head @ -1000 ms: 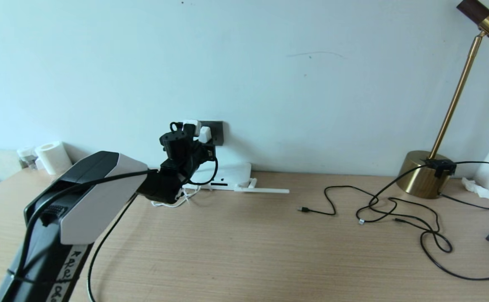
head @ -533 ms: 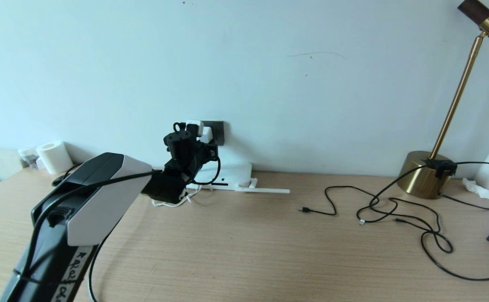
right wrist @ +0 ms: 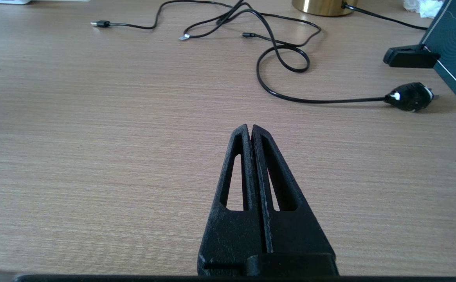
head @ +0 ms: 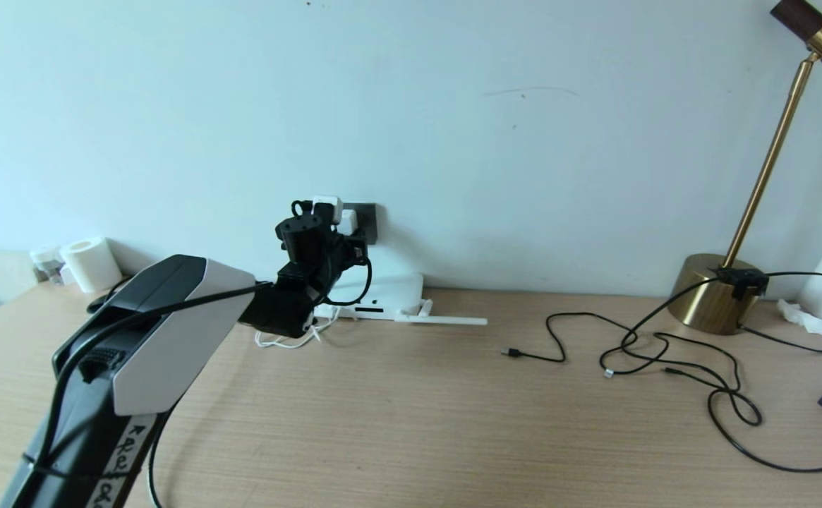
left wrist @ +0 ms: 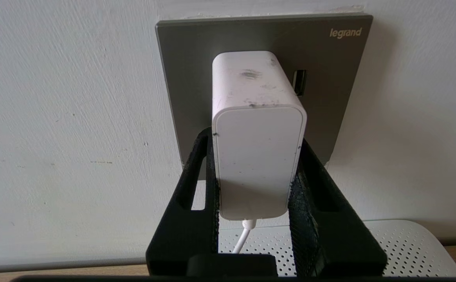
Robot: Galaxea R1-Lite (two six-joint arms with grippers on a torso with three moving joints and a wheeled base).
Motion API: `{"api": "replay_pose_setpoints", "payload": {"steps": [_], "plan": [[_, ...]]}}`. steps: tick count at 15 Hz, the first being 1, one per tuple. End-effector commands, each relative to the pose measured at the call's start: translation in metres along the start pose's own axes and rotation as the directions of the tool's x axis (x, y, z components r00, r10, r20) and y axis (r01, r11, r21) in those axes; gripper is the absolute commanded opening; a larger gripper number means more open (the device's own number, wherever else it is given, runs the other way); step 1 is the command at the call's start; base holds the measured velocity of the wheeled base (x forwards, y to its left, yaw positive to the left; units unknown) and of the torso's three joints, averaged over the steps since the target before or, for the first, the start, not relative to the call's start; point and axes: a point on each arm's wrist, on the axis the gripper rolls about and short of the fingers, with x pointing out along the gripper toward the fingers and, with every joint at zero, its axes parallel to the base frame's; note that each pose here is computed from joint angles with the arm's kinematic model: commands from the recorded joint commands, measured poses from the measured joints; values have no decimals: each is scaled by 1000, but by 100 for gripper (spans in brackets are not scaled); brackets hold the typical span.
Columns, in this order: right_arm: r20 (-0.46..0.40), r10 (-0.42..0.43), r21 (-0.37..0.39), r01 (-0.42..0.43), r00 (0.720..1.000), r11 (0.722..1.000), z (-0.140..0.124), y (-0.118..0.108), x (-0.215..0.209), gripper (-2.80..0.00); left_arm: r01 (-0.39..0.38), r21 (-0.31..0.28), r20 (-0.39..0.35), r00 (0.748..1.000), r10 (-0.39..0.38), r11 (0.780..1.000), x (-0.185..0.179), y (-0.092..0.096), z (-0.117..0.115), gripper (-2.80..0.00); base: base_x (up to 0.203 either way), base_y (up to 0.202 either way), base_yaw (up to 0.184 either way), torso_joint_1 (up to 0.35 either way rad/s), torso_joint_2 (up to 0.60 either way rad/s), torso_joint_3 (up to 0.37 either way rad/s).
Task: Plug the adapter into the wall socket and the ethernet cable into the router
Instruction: Plug plug into socket
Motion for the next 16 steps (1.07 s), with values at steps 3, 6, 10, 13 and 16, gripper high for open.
{"api": "replay_pose_setpoints", "payload": {"steps": [3, 6, 10, 13, 16], "plan": [[-3, 0, 0, 0, 1000, 1000, 0, 0, 0, -280, -3, 3, -17, 1000, 3, 1000, 2, 1, -12, -280, 0, 0, 0, 0, 0, 0], [-1, 0, 0, 0, 1000, 1000, 0, 0, 0, -280, -1, 3, -18, 1000, 1, 1000, 2, 0, -13, -280, 0, 0, 0, 0, 0, 0], [-2, 0, 0, 0, 1000, 1000, 0, 0, 0, -280, -6, 1, -8, 1000, 6, 1000, 6, 2, -17, -280, 0, 0, 0, 0, 0, 0], [-3, 0, 0, 0, 1000, 1000, 0, 0, 0, -280, -7, 0, -3, 1000, 7, 1000, 7, 1, -16, -280, 0, 0, 0, 0, 0, 0], [-3, 0, 0, 0, 1000, 1000, 0, 0, 0, -280, -8, 0, -4, 1000, 8, 1000, 8, 2, -17, -280, 0, 0, 0, 0, 0, 0]]}}
